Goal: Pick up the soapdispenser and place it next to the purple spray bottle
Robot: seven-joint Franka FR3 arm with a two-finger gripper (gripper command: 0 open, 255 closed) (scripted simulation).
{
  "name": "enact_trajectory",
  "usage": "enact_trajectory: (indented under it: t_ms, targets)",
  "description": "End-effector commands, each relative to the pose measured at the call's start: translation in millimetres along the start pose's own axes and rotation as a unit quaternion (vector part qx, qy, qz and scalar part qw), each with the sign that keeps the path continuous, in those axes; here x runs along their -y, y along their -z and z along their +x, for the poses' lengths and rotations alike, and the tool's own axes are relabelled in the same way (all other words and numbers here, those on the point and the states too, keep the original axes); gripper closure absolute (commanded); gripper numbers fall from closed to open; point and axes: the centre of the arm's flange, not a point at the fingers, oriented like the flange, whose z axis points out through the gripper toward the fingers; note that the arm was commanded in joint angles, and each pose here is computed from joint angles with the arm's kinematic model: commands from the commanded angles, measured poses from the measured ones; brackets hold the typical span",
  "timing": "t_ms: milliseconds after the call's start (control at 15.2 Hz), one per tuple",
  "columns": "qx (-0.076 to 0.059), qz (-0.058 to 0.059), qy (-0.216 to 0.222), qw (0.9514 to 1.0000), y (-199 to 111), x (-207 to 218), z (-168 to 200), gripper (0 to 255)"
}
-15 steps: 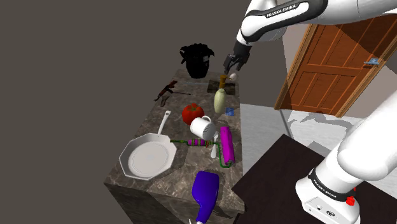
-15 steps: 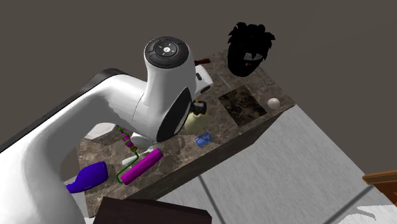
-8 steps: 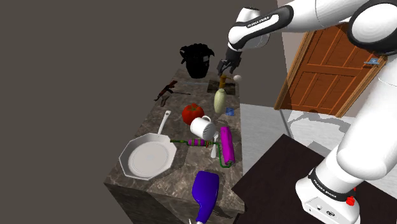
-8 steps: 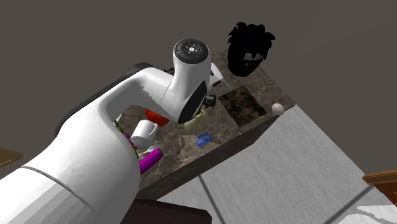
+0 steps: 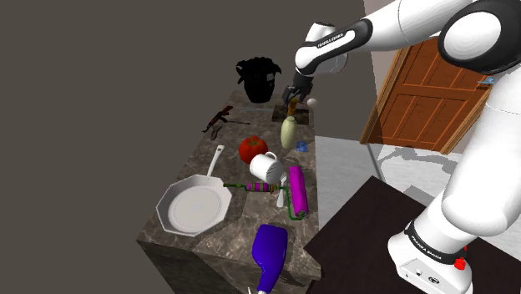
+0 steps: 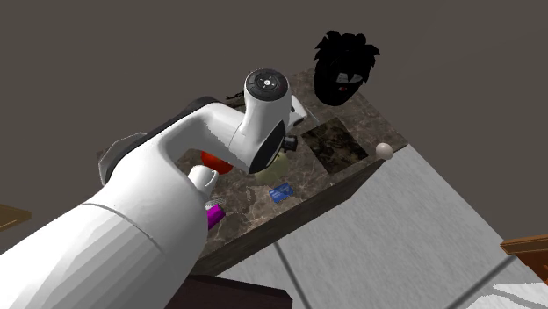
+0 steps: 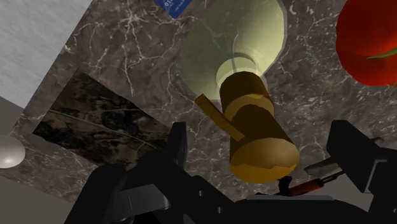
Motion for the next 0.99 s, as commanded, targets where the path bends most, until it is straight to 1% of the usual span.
enact_trajectory:
  t_ms: [0,330,396,924]
  targets:
    - [0.000,0.000,0.000,1.0000,-1.9,0.4,-0.1,0]
    - [0.000,0.000,0.000,1.0000,-1.9,0.4,-0.1,0]
    - [0.000,0.000,0.000,1.0000,-1.9,0.4,-0.1,255]
    - [0.000,0.000,0.000,1.0000,-1.9,0.4,-0.1,255]
